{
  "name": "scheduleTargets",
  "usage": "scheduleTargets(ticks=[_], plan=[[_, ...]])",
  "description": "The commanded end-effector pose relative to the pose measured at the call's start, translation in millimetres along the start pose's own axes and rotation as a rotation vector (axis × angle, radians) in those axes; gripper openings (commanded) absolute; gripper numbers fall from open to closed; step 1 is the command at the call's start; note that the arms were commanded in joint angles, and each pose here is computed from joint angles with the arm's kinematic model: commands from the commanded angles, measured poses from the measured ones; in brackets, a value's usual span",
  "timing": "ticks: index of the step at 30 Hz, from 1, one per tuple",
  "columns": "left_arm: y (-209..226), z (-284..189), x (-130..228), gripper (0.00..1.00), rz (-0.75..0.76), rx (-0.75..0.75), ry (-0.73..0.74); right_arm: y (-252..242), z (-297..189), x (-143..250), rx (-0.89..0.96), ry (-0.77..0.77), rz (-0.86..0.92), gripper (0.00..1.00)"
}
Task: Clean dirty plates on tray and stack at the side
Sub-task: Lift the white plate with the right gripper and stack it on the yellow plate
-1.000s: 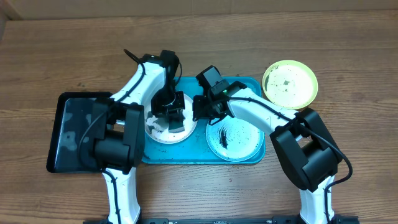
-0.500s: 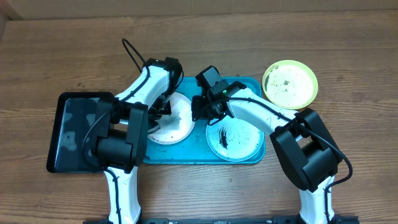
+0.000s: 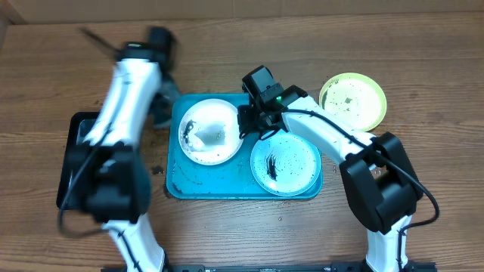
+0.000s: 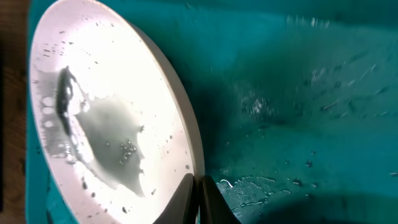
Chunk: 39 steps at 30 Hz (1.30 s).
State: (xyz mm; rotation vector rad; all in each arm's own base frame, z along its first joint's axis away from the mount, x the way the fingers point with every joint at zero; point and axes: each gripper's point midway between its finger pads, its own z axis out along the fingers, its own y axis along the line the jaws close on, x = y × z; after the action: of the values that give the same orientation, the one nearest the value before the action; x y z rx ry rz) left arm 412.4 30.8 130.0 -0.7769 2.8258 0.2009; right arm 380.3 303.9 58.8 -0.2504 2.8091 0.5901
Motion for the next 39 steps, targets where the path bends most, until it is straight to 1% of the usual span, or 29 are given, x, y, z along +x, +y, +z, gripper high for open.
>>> scheduleTargets(ticks=[1,4,6,9,14,19,21,25,29,39], plan=[[8,-53,-9,0.04,-0.045,0.266,-0.001,19,-43,-31,0.011,-0.142,-0.161,0.04],[42,-57,-10,0.04,-0.129,0.262,0.028,19,-56,-40,0.094,-0.208,-0.282,0.04],[64,-51,-11,0.04,-0.182,0.239,0.054,23,-66,-46,0.164,-0.260,-0.369,0.04],[85,-40,-8,0.04,-0.243,0.224,0.111,31,-84,-56,0.304,-0.358,-0.505,0.04],[101,-20,-5,0.04,-0.287,0.203,0.167,55,-111,-67,0.562,-0.497,-0.731,0.04],[105,-11,-7,0.04,-0.295,0.192,0.180,87,-143,-68,0.833,-0.606,-0.915,0.04],[105,-10,-7,0.04,-0.296,0.191,0.179,104,-155,-65,0.908,-0.642,-0.984,0.04],[105,-10,-8,0.04,-0.296,0.193,0.177,131,-163,-56,0.972,-0.656,-1.121,0.04],[105,-10,-7,0.04,-0.281,0.193,0.180,141,-164,-49,1.015,-0.626,-1.221,0.04],[105,-10,-7,0.04,-0.280,0.194,0.180,136,-166,-52,1.018,-0.635,-1.186,0.04]])
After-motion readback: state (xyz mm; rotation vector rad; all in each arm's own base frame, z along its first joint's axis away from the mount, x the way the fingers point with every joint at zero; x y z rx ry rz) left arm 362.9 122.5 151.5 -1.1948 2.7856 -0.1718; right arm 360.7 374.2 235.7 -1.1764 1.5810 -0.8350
